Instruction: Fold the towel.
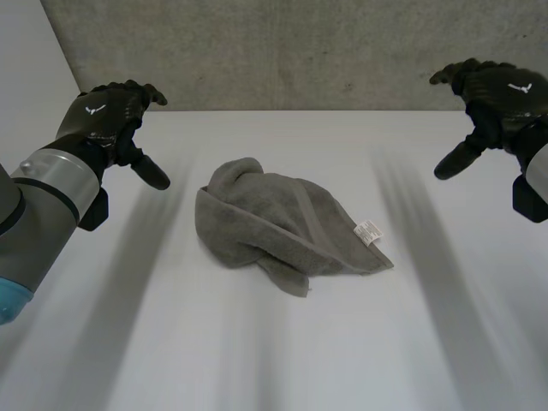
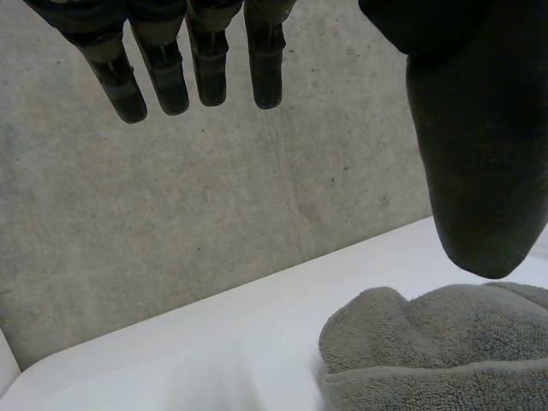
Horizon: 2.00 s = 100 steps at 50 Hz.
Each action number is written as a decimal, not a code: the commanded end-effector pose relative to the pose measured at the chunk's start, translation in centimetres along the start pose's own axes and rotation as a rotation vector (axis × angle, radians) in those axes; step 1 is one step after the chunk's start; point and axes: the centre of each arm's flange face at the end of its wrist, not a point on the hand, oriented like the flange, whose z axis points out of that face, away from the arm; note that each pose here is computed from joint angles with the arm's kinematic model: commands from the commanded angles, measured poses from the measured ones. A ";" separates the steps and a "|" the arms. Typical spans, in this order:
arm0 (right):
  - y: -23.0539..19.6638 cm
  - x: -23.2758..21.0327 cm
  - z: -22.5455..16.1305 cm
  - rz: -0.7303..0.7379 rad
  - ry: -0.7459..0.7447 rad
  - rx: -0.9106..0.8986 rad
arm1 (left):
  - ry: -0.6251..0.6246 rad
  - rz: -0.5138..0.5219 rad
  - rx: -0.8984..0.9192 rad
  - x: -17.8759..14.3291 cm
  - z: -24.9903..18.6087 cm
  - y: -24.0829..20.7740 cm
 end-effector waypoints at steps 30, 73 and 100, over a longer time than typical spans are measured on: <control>17.3 -9.4 1.9 0.132 -0.279 -0.441 | 0.282 0.394 -0.254 -0.8 8.8 15.5; 2.8 -6.0 5.2 0.004 -0.386 -0.014 | 0.185 0.250 0.185 -0.5 8.6 -1.4; 2.9 -3.8 -2.2 -0.248 -0.380 0.124 | 0.289 0.358 0.067 1.0 -4.1 6.1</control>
